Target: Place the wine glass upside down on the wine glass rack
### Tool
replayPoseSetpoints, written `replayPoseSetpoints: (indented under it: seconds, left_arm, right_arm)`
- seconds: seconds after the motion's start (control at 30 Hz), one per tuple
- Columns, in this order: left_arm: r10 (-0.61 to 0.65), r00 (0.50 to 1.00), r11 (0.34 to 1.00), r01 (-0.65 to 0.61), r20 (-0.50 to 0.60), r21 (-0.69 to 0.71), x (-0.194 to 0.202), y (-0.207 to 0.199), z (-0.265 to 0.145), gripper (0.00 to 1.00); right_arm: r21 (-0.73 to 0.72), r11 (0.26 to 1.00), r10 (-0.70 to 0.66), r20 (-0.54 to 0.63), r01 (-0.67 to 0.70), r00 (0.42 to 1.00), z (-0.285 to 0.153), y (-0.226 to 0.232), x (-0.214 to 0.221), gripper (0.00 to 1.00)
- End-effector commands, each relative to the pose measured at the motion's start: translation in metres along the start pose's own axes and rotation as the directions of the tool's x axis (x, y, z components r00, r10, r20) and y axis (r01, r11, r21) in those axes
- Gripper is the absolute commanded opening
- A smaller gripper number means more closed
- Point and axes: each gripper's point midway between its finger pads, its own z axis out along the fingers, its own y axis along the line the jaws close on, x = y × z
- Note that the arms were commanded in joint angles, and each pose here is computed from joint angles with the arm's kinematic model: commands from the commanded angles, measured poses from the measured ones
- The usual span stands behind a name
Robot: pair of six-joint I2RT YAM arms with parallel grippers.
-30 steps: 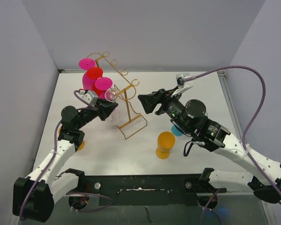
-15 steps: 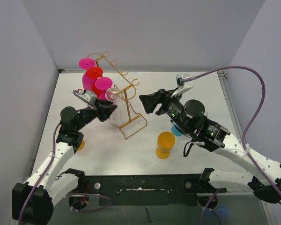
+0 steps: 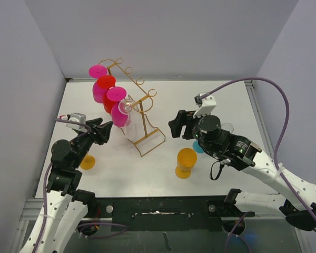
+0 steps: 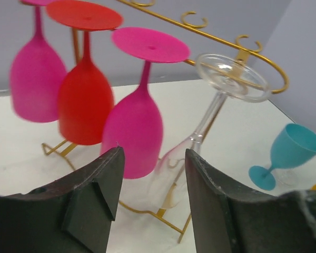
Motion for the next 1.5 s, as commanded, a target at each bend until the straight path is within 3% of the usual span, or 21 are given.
replayPoseSetpoints:
  seconds: [0.0, 0.13, 0.23, 0.47, 0.83, 1.1, 1.27, 1.47]
  left_arm:
    - [-0.048, 0.998, 0.949, 0.061, 0.049, -0.31, -0.021, 0.042, -0.031, 0.49]
    - [0.002, 0.99, 0.961, 0.037, 0.14, -0.276, -0.054, 0.03, -0.043, 0.63]
    - [0.023, 0.981, 0.96, 0.032, 0.193, -0.277, -0.068, 0.028, -0.049, 0.65]
    - [0.047, 0.966, 0.968, 0.019, 0.255, -0.249, -0.093, 0.016, -0.057, 0.65]
    - [0.039, 0.954, 0.979, 0.024, 0.296, -0.204, -0.114, 0.004, -0.057, 0.68]
    - [0.024, 0.951, 0.982, 0.035, 0.308, -0.184, -0.123, -0.001, -0.056, 0.68]
    - [0.019, 0.95, 0.985, 0.035, 0.312, -0.168, -0.128, -0.005, -0.056, 0.68]
    - [0.004, 0.956, 0.99, 0.038, 0.294, -0.139, -0.135, -0.012, -0.05, 0.68]
  right_arm:
    - [0.137, 0.989, -0.022, -0.206, 0.051, 0.978, -0.016, -0.038, 0.045, 0.71]
    - [0.169, 0.984, 0.018, -0.38, 0.05, 0.925, -0.026, -0.047, 0.085, 0.72]
    - [0.203, 0.979, 0.065, -0.458, 0.034, 0.886, -0.032, -0.05, 0.105, 0.68]
    - [0.277, 0.957, 0.092, -0.575, 0.088, 0.813, -0.056, -0.069, 0.132, 0.49]
    - [0.424, 0.893, 0.145, -0.593, 0.154, 0.792, -0.08, -0.111, 0.149, 0.49]
    - [0.377, 0.915, 0.117, -0.593, 0.146, 0.797, -0.053, -0.107, 0.162, 0.45]
    - [0.387, 0.909, 0.11, -0.588, 0.159, 0.801, -0.045, -0.111, 0.163, 0.31]
    - [0.395, 0.904, 0.096, -0.56, 0.163, 0.823, -0.042, -0.115, 0.154, 0.0]
